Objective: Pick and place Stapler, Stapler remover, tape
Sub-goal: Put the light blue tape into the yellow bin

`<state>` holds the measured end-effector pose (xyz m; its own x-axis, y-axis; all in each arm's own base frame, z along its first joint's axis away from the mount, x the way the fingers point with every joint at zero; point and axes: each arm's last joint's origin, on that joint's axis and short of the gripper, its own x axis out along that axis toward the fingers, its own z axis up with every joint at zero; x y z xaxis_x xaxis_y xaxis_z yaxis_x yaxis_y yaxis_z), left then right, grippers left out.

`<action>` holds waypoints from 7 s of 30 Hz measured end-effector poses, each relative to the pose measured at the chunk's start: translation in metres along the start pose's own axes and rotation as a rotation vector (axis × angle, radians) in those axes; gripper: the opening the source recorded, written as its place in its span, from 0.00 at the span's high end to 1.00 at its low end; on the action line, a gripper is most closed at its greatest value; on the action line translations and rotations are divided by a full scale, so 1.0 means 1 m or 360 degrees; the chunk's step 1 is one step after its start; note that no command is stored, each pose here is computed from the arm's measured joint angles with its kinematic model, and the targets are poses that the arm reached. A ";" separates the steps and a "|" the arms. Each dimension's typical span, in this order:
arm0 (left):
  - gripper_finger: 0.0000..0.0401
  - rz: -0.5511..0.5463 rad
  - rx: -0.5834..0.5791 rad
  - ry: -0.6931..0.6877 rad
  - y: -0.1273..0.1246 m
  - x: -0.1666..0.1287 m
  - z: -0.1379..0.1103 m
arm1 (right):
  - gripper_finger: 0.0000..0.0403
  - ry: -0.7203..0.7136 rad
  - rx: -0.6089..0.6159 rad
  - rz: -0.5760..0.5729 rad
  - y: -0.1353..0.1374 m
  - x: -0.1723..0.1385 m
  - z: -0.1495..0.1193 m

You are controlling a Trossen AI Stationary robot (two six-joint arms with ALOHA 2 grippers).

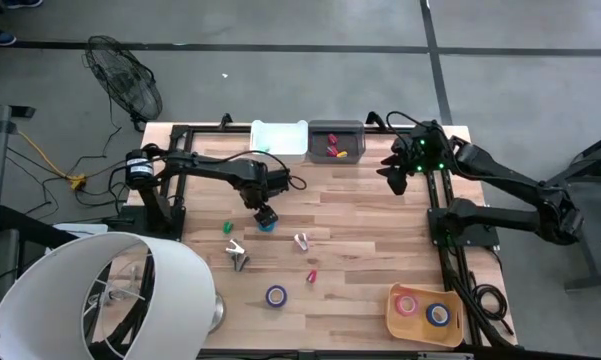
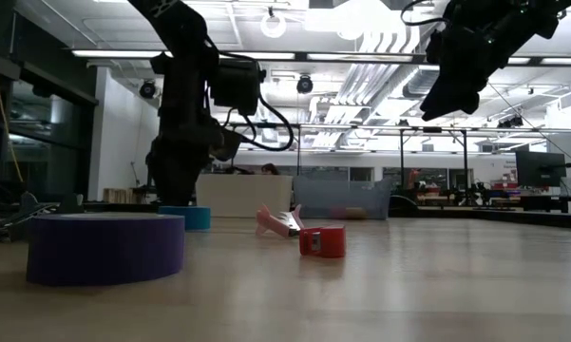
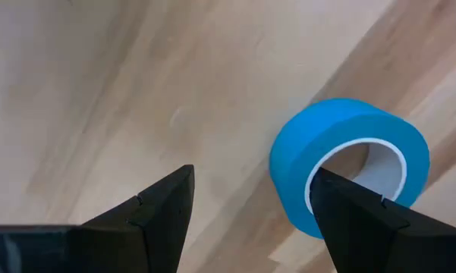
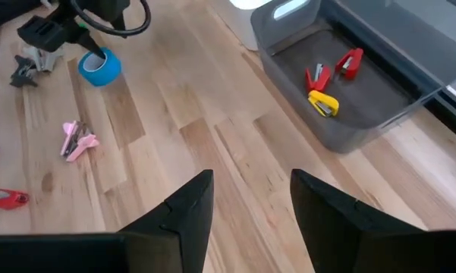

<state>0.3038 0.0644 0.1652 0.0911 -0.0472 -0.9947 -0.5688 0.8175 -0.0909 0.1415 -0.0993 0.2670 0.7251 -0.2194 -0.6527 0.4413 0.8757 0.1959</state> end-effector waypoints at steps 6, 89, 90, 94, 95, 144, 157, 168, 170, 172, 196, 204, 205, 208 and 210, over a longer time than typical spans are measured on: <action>0.38 0.0043 -0.0001 -0.0018 0.001 0.000 0.000 | 0.59 0.0007 0.0001 0.0003 0.000 0.000 0.000; 0.89 0.0130 0.0693 -0.2104 -0.055 -0.201 0.125 | 0.59 -0.0946 -0.0626 0.0562 0.011 0.002 0.063; 0.89 0.0128 0.0692 -0.2112 -0.056 -0.201 0.125 | 0.59 -0.0948 -0.0631 0.0574 0.011 0.004 0.063; 0.90 0.0122 0.0692 -0.2128 -0.056 -0.202 0.125 | 0.59 -0.0969 -0.0647 0.0626 0.011 0.006 0.066; 0.90 0.0122 0.0692 -0.2130 -0.056 -0.202 0.125 | 0.60 -0.0979 -0.0651 0.0662 0.013 0.006 0.066; 0.42 0.0263 0.0823 -0.1539 -0.039 -0.203 0.085 | 0.92 -0.0627 -0.0381 0.0612 0.010 0.012 0.056; 0.42 0.0329 0.0799 -0.1121 -0.028 -0.191 0.062 | 0.92 0.0190 -0.0272 0.0098 0.023 -0.046 0.059; 0.42 0.0390 0.0896 -0.1078 -0.027 -0.190 0.061 | 0.92 0.0754 -0.0053 0.0107 0.051 -0.066 0.032; 0.42 0.0396 0.0914 -0.1077 -0.027 -0.190 0.061 | 0.92 0.0829 -0.0061 0.0132 0.058 -0.067 0.028; 0.42 0.0398 0.0919 -0.1076 -0.027 -0.190 0.061 | 0.92 0.0897 -0.0090 0.0170 0.064 -0.068 0.023; 0.42 0.0385 0.1041 -0.1058 -0.028 -0.190 0.060 | 0.92 0.1423 0.0232 0.0059 0.148 -0.066 -0.018; 0.42 0.0389 0.1051 -0.1057 -0.028 -0.190 0.060 | 0.92 0.1560 0.0109 0.0093 0.192 -0.051 -0.040; 0.42 0.0391 0.1058 -0.1057 -0.028 -0.190 0.060 | 0.92 0.1582 0.0076 0.0105 0.198 -0.050 -0.044; 0.42 0.0399 0.1078 -0.1055 -0.028 -0.190 0.060 | 0.92 0.1642 0.0004 0.0125 0.214 -0.045 -0.056; 0.42 0.0399 0.1081 -0.1055 -0.028 -0.190 0.060 | 0.92 0.1662 -0.0051 0.0132 0.223 -0.043 -0.064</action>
<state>0.3516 0.0852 0.3593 0.5902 0.3351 -0.7344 -0.0618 0.9259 0.3727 0.1754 0.1328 0.2918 -0.0715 0.3087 -0.9485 0.3859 0.8854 0.2591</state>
